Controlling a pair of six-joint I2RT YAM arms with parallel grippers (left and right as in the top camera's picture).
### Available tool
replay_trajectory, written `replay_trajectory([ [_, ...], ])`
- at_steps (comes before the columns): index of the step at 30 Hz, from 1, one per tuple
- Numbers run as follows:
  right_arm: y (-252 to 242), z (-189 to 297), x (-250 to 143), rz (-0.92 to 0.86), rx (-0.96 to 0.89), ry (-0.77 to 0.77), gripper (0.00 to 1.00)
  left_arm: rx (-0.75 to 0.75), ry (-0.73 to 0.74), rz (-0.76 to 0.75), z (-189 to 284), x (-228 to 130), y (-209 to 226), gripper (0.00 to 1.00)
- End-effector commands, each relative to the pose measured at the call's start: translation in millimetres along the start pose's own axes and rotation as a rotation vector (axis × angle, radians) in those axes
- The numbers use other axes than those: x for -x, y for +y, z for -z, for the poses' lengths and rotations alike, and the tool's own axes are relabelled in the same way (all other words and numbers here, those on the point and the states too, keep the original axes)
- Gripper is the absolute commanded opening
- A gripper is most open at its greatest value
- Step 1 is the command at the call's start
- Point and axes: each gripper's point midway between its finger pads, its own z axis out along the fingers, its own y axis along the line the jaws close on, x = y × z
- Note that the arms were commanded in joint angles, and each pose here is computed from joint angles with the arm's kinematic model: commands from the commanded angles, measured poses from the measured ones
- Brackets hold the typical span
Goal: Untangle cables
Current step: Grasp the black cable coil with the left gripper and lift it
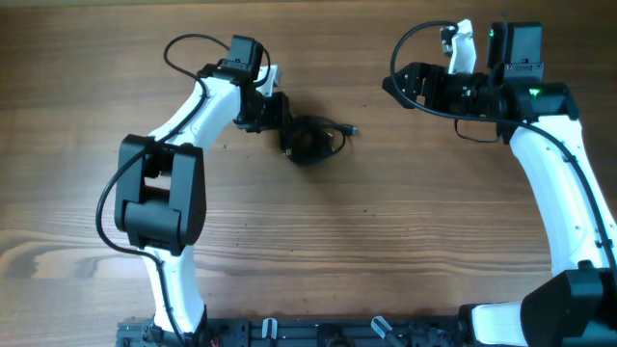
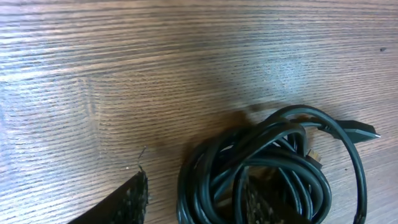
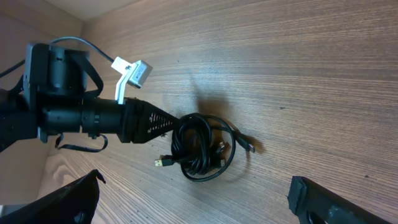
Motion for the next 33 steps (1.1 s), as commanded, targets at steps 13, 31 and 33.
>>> replay_trajectory([
  [13, -1, -2, 4, 0.000, -0.014, -0.001, 1.00, 0.054, 0.063, -0.025, -35, -13, 9, 0.43],
  [31, -7, -10, 1, -0.019, -0.017, 0.020, 1.00, -0.019, -0.011, -0.023, -11, 8, -20, 0.04],
  [33, -8, -10, 1, -0.019, -0.018, 0.021, 1.00, -0.097, -0.077, -0.037, 19, 27, -38, 0.04],
])
